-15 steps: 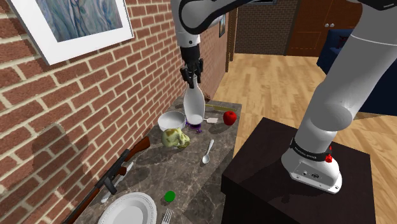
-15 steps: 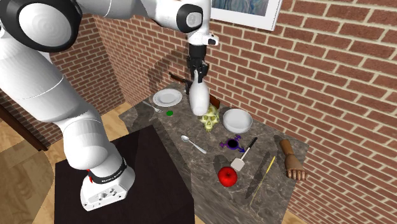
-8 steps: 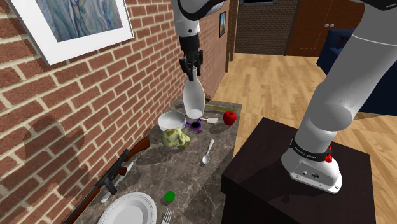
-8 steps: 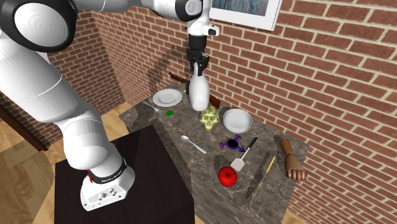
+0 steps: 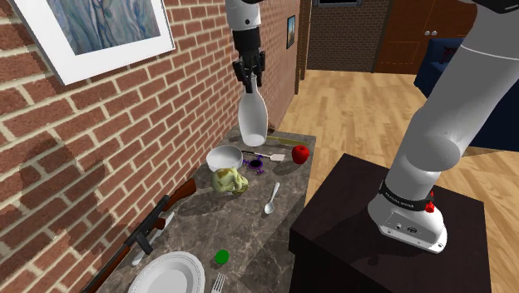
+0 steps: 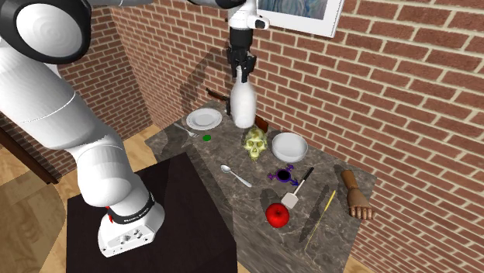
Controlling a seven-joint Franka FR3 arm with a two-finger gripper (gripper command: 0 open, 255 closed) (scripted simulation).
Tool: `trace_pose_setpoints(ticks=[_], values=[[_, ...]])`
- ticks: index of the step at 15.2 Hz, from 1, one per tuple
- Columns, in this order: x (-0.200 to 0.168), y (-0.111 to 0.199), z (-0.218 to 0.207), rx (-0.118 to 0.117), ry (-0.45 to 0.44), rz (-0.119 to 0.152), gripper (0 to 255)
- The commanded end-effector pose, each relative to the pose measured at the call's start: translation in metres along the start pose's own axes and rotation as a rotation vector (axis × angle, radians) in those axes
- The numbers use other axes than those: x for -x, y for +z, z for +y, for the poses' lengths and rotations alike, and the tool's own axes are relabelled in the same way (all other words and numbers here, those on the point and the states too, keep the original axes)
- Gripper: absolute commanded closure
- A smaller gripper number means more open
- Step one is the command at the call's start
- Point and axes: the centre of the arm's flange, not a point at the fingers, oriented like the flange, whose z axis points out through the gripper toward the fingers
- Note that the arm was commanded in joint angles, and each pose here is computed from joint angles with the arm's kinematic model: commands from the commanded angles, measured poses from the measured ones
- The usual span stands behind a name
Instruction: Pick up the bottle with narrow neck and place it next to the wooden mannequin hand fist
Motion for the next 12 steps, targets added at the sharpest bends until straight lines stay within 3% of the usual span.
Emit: trace_pose_setpoints(ticks=[1, 12], values=[[0.001, -0.008, -0.002, 0.0, 0.0, 0.0, 255], [-0.072, 0.049, 0.11, 0.0, 0.0, 0.0, 255]])
